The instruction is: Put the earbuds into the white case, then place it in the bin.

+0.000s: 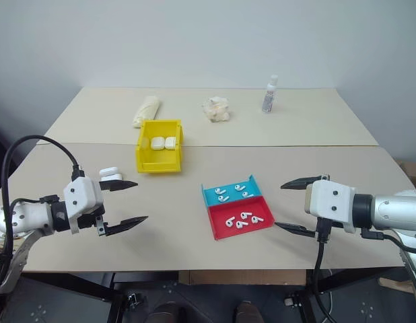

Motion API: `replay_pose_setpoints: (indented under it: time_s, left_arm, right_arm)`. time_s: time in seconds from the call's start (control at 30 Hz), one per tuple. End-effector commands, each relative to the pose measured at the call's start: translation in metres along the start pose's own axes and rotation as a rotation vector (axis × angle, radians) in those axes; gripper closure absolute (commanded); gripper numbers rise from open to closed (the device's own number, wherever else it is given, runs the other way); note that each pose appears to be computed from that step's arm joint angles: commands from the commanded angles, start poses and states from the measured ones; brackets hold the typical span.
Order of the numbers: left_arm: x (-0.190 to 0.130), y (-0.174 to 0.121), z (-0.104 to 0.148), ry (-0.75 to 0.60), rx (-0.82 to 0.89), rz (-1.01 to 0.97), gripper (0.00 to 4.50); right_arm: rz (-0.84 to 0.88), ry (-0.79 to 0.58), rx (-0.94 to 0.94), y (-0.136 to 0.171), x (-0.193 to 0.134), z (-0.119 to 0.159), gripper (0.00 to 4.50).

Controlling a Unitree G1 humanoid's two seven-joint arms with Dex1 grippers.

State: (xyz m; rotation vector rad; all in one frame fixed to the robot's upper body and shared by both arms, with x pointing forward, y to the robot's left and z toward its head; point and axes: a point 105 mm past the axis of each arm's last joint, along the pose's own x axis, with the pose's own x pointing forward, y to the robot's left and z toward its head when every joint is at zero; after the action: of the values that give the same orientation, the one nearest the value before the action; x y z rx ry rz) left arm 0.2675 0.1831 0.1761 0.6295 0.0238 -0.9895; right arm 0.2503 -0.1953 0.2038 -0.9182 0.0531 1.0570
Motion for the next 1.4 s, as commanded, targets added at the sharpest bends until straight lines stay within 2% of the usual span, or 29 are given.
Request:
replay_pose_setpoints:
  time_s: [0.03, 0.17, 0.33, 0.53, 0.63, 0.7, 0.87, 0.97, 1.07, 1.2, 1.4]
  left_arm:
    - [-0.005, 0.003, 0.009, -0.026, 0.016, 0.012, 0.00]
    - [-0.003, 0.007, 0.014, -0.052, -0.006, 0.061, 0.00]
    - [-0.003, 0.004, 0.010, 0.010, 0.029, 0.097, 0.00]
    - [-0.005, 0.011, -0.001, 0.181, 0.028, 0.202, 0.00]
    - [-0.017, 0.021, -0.013, 0.389, -0.085, 0.221, 0.00]
    - [-0.030, 0.030, -0.014, 0.482, -0.162, 0.278, 0.00]
    - [-0.059, 0.052, -0.026, 0.764, -0.480, 0.405, 0.00]
    - [-0.068, 0.086, -0.031, 0.777, -0.597, 0.592, 0.00]
    - [-0.086, 0.076, -0.028, 0.878, -0.604, 0.496, 0.00]
    - [-0.120, 0.077, -0.040, 1.027, -0.652, 0.564, 0.00]
    - [-0.127, 0.077, -0.050, 1.033, -0.799, 0.534, 0.00]
  right_arm:
    - [-0.018, -0.009, -0.045, -0.004, -0.003, 0.008, 0.02]
    - [-0.015, -0.009, -0.045, -0.004, -0.003, 0.008, 0.02]
    - [-0.012, -0.009, -0.043, -0.004, -0.002, 0.008, 0.02]
    - [-0.003, -0.012, -0.029, 0.001, 0.001, 0.005, 0.02]
    - [-0.010, -0.005, -0.025, 0.001, 0.002, 0.004, 0.02]
    - [-0.016, -0.002, -0.010, 0.002, 0.001, 0.003, 0.02]
    - [0.007, 0.003, 0.032, 0.019, 0.006, 0.000, 0.02]
    - [0.002, 0.009, 0.040, 0.023, 0.009, 0.000, 0.02]
    - [-0.008, 0.003, 0.065, 0.027, 0.011, 0.000, 0.02]
    - [0.007, -0.007, 0.099, 0.038, 0.019, -0.001, 0.02]
    - [-0.003, -0.025, 0.125, 0.039, 0.026, 0.003, 0.02]
